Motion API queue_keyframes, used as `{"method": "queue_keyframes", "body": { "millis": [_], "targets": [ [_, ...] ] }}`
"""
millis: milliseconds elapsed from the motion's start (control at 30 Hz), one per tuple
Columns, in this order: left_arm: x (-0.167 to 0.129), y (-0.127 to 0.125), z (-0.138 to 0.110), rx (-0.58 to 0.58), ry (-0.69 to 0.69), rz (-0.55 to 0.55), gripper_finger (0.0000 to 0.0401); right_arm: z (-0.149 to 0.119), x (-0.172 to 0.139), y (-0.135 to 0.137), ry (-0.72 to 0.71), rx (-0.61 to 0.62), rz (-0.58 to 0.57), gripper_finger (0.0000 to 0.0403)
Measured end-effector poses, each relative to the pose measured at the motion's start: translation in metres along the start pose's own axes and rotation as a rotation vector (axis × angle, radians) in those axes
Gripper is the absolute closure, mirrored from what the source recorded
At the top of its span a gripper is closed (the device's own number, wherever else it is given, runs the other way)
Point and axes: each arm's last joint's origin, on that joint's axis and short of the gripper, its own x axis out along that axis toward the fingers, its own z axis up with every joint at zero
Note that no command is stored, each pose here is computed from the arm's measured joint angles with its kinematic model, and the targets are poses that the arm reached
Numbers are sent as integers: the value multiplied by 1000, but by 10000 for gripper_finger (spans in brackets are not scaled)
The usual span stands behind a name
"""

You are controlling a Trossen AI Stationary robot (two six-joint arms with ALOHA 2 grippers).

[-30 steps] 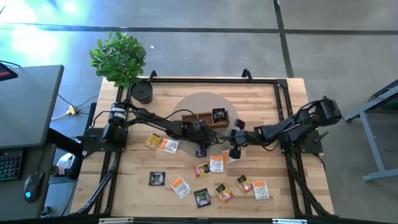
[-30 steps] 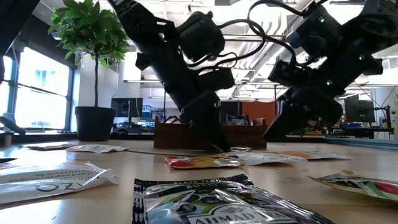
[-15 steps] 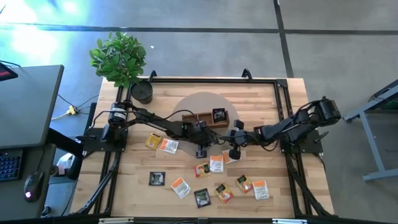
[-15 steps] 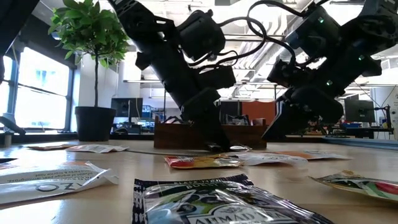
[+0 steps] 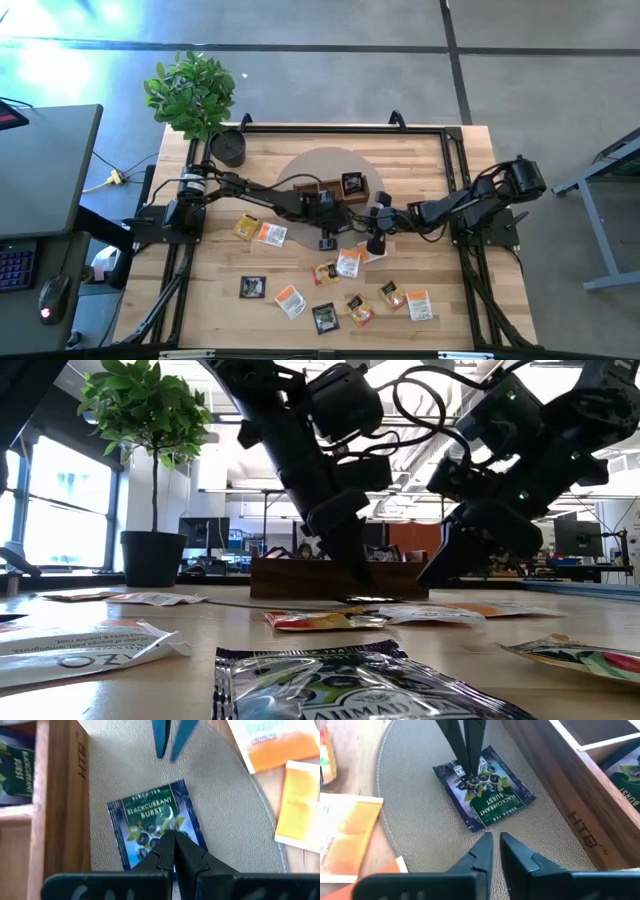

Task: Pick & Place Tea
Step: Put the purple tea bag into the right section of the wooden organizer

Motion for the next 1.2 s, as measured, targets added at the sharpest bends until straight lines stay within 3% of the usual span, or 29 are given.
{"method": "queue_keyframes", "body": {
  "millis": [267,400,567,833,1200],
  "targets": [
    [-1,0,-2,-28,20,-7,401,9,-1,4,-87,-83,61,284],
    [-2,0,-1,-105,17,-5,401,9,0,1,-80,89,59,267],
    [-14,2,2,-128,25,1,401,6,0,0,-58,199,21,269],
    [-15,-8,-15,-114,182,31,401,6,0,-1,-55,336,8,281],
    [-4,-12,-16,-99,144,44,401,4,0,-2,-49,489,-28,281]
  ]
}}
